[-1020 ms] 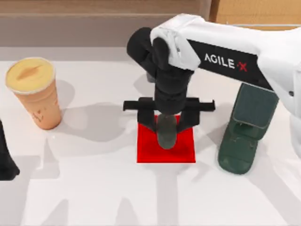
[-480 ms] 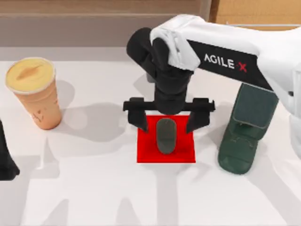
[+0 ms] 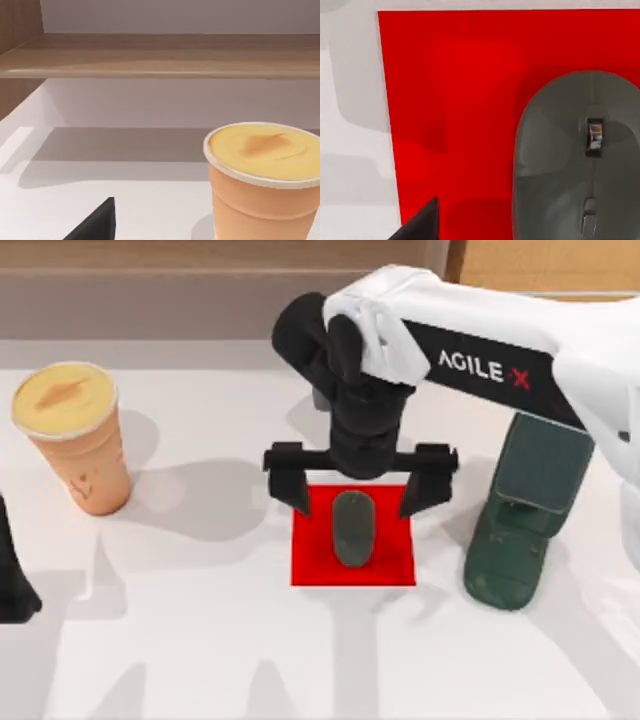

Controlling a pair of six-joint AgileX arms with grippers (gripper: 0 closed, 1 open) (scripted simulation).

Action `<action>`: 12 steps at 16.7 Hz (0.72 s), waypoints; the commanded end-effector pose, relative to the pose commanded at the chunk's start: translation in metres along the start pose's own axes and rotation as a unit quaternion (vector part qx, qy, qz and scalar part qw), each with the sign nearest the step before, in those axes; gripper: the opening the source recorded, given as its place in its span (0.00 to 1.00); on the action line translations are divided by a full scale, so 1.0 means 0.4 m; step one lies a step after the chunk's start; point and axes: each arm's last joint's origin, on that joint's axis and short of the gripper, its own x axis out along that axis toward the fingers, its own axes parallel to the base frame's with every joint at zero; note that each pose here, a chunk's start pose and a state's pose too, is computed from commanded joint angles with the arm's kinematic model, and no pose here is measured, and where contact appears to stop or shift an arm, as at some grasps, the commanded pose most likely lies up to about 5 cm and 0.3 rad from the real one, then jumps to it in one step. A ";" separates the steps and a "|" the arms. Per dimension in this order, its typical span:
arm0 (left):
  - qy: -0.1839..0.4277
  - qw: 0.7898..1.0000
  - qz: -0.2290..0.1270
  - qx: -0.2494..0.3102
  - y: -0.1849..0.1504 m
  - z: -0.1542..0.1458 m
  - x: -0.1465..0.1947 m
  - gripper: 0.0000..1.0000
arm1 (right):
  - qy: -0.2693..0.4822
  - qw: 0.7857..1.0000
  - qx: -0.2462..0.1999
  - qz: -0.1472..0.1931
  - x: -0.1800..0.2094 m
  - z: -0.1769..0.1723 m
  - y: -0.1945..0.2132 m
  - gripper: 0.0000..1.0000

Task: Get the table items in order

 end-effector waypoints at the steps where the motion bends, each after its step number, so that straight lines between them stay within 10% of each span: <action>1: 0.000 1.000 0.000 0.000 0.000 0.000 0.000 1.00 | -0.007 1.000 -0.001 0.009 -0.015 0.016 -0.015 1.00; 12: 0.000 1.000 0.000 0.000 0.000 0.000 0.000 1.00 | -0.030 0.991 -0.121 0.039 -0.055 0.238 -0.703 1.00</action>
